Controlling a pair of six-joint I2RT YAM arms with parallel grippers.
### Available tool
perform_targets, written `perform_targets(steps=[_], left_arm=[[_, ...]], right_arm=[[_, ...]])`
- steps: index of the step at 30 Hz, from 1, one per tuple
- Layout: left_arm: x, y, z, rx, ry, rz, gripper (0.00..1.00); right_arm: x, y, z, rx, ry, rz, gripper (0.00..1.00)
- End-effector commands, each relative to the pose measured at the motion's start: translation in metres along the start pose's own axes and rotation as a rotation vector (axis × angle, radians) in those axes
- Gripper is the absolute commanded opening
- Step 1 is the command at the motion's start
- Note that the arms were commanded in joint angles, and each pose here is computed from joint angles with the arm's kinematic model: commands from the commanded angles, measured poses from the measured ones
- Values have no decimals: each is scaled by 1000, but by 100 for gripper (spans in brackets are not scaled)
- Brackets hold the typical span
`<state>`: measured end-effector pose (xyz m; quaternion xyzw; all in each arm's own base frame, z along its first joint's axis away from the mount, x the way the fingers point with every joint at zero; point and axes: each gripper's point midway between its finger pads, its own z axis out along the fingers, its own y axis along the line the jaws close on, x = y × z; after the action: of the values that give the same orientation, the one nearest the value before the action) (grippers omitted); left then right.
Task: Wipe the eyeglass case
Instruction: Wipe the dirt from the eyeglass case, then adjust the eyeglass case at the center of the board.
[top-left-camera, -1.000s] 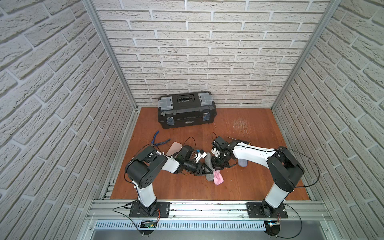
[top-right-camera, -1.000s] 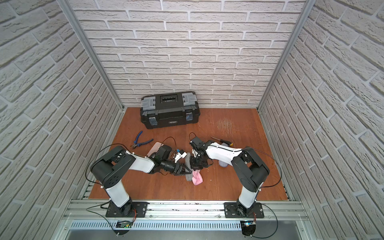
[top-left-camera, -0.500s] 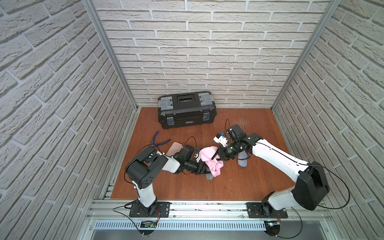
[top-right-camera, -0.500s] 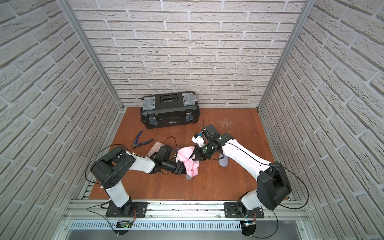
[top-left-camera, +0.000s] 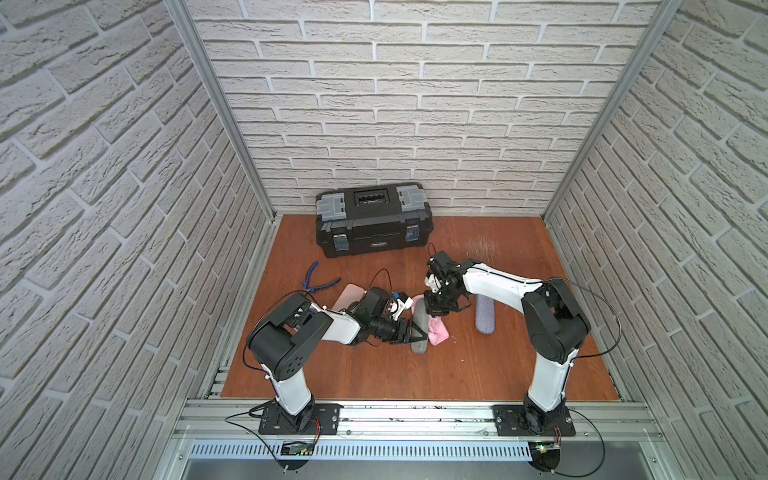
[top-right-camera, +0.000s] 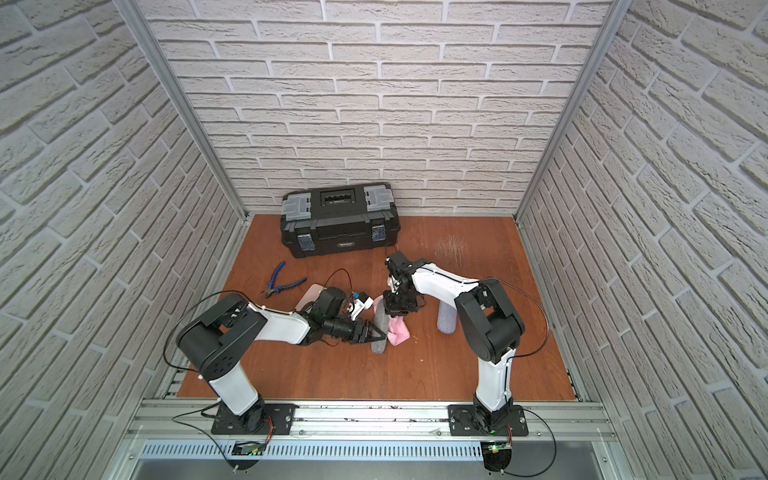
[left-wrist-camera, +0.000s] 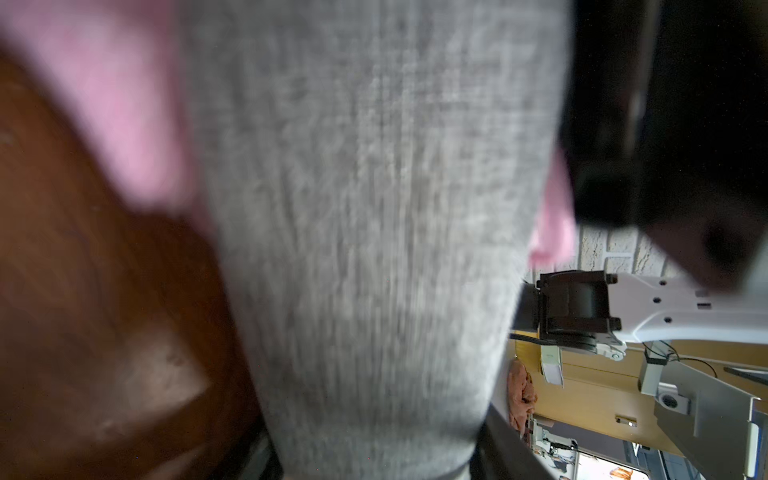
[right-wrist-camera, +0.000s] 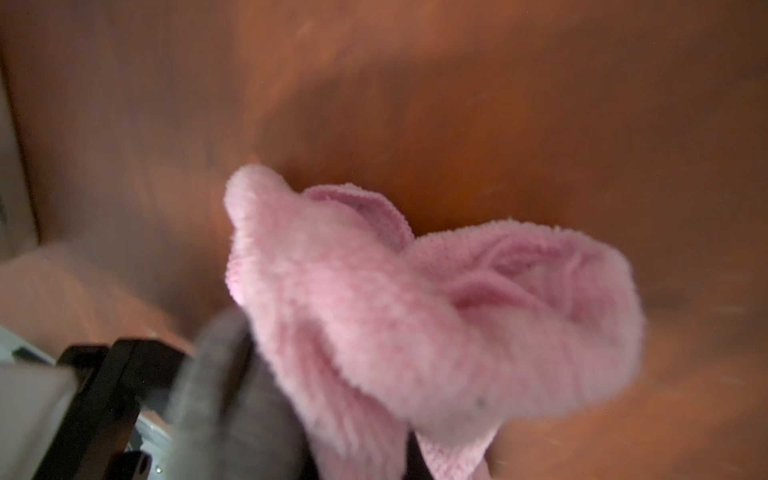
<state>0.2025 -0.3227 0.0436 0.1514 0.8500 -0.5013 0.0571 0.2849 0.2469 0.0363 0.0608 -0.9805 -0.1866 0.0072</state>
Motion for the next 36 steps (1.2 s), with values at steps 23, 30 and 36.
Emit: perform_targets(steps=[23,30,36], left_arm=[[-49,42,-9,-698,-137,-168,8],[-68,32,22,-776,-119,-165,8],[-74,22,57,-770,-60,-146,8]], right_arm=[[-2,-59,-112,146,-223,145,2],[-39,-74,-78,177,-202,209,2],[-22,-120,-67,285,-168,257,2]])
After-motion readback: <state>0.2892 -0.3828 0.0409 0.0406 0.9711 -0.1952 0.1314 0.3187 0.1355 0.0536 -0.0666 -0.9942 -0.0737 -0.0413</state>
